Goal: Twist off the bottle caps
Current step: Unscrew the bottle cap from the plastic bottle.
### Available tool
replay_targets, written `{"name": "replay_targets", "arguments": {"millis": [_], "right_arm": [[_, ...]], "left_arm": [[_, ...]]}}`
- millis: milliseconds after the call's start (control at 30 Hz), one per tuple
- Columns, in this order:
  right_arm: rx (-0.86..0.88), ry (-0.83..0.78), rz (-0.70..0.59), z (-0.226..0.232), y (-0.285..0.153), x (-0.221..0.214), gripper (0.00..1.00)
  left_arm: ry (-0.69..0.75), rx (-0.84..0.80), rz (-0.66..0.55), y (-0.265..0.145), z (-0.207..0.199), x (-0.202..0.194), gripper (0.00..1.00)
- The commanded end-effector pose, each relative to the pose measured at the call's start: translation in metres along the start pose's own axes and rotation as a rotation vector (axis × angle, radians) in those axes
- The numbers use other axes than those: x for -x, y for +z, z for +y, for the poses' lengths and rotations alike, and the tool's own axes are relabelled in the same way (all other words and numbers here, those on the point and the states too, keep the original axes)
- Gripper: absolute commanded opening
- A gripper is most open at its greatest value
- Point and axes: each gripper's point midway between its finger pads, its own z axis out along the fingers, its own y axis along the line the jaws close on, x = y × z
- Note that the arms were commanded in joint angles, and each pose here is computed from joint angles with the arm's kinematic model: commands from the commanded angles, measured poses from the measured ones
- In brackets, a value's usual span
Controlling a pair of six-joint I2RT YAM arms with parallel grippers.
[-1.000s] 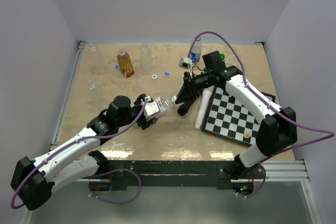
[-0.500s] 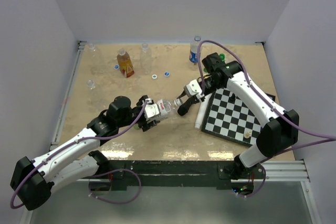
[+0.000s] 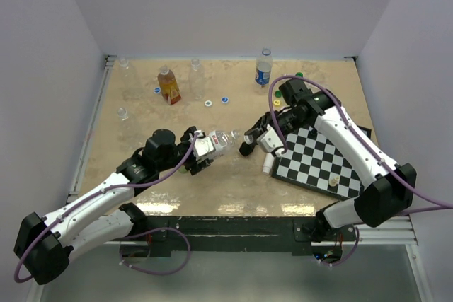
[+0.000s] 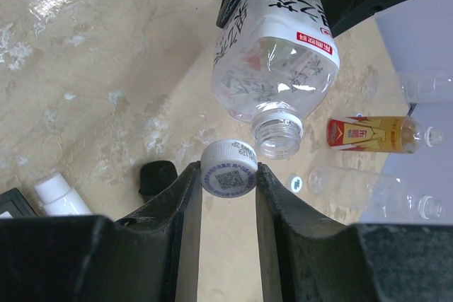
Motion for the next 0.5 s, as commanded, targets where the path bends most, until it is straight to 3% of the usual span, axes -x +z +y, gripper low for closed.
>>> {"name": "replay_targets", "arguments": {"millis": [0,467], "right_arm": [[-0.017,-0.098,0.023,-0.0069,-0.0048,0.0025,0.11],[-0.023,-0.104,0.017,-0.0052,-0.0052,0.0053,0.11]], "left_arm": [[0.006,0.043,-0.063,-0.0023,0.0103,0.0183,0.00],[0.008,0.040,-0.064,-0.0023,0.0099,0.0185,0.00]]}}
